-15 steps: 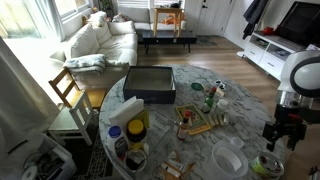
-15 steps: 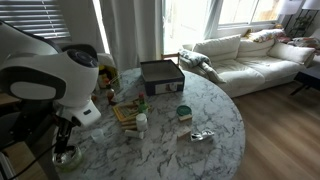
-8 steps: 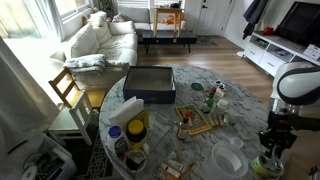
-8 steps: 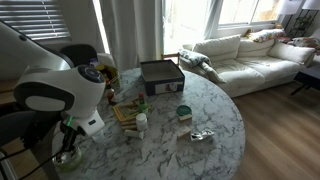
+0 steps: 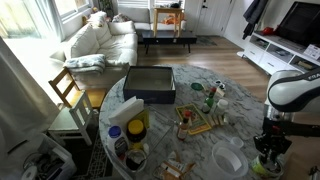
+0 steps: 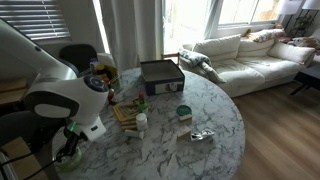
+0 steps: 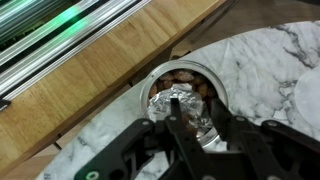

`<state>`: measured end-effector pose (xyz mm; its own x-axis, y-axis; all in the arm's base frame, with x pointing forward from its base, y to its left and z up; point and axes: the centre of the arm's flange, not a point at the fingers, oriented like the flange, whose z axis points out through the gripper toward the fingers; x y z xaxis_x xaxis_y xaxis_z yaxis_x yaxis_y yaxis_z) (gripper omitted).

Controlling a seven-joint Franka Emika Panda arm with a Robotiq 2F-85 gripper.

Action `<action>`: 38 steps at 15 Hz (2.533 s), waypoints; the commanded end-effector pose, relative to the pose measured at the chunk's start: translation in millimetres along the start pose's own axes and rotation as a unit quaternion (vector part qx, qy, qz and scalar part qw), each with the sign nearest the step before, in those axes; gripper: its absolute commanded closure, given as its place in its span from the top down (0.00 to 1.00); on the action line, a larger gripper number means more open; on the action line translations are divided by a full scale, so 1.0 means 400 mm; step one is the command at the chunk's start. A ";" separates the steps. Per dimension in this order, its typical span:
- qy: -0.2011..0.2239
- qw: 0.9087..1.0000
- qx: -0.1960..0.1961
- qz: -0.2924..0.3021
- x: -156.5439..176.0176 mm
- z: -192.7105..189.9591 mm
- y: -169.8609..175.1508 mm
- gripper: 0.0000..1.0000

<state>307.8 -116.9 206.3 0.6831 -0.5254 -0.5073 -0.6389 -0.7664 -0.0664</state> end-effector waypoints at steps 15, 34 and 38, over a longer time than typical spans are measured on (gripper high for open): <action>0.081 0.994 -0.047 -0.048 -0.004 0.052 -0.013 0.10; 0.051 0.995 -0.046 -0.072 -0.062 -0.111 -0.045 0.03; 0.093 0.992 -0.031 -0.084 -0.059 -0.173 -0.088 0.03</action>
<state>331.4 -108.9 261.2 0.8200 -0.4342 -0.3729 -0.4884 -0.8705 -0.0603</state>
